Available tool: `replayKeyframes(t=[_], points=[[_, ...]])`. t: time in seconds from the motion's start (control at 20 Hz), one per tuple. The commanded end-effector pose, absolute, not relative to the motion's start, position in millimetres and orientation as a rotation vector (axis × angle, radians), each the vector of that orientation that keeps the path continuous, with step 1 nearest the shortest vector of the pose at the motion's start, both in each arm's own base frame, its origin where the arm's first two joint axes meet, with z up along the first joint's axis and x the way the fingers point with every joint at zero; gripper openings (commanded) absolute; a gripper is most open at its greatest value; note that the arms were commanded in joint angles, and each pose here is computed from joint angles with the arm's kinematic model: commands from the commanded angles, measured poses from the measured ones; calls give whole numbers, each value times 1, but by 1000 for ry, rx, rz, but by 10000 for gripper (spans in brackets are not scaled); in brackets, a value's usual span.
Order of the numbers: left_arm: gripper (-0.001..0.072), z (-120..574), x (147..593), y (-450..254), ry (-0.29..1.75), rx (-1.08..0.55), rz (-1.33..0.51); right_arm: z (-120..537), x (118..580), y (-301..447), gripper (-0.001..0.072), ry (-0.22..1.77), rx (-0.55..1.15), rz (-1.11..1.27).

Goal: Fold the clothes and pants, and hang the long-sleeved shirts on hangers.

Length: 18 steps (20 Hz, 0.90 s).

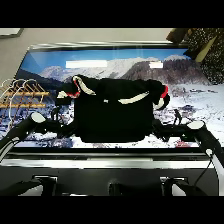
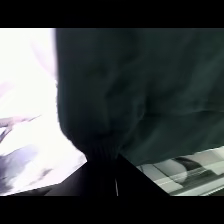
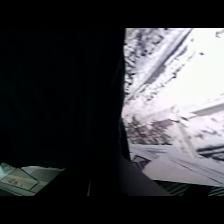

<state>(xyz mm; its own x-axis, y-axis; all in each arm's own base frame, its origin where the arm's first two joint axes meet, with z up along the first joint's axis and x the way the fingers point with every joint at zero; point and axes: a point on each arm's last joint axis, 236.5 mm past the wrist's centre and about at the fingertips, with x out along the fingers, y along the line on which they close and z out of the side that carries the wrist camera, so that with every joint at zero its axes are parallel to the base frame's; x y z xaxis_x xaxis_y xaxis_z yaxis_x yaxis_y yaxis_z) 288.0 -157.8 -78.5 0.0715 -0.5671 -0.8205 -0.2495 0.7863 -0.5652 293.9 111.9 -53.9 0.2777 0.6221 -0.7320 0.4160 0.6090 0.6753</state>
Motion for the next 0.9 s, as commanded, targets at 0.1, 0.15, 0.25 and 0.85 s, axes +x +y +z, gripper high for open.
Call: replayKeyframes(t=[0.1,0.15,0.25,0.85], points=[[37,54,400,-169,1127,-598,-416,71,383,133,42,1000,901,389],[37,100,423,-169,1013,-565,-447,122,408,128,42,871,849,417],[37,210,453,-168,759,-492,-505,234,439,114,42,612,719,451],[38,557,271,-96,-100,-323,-418,617,190,106,42,-320,231,520]])
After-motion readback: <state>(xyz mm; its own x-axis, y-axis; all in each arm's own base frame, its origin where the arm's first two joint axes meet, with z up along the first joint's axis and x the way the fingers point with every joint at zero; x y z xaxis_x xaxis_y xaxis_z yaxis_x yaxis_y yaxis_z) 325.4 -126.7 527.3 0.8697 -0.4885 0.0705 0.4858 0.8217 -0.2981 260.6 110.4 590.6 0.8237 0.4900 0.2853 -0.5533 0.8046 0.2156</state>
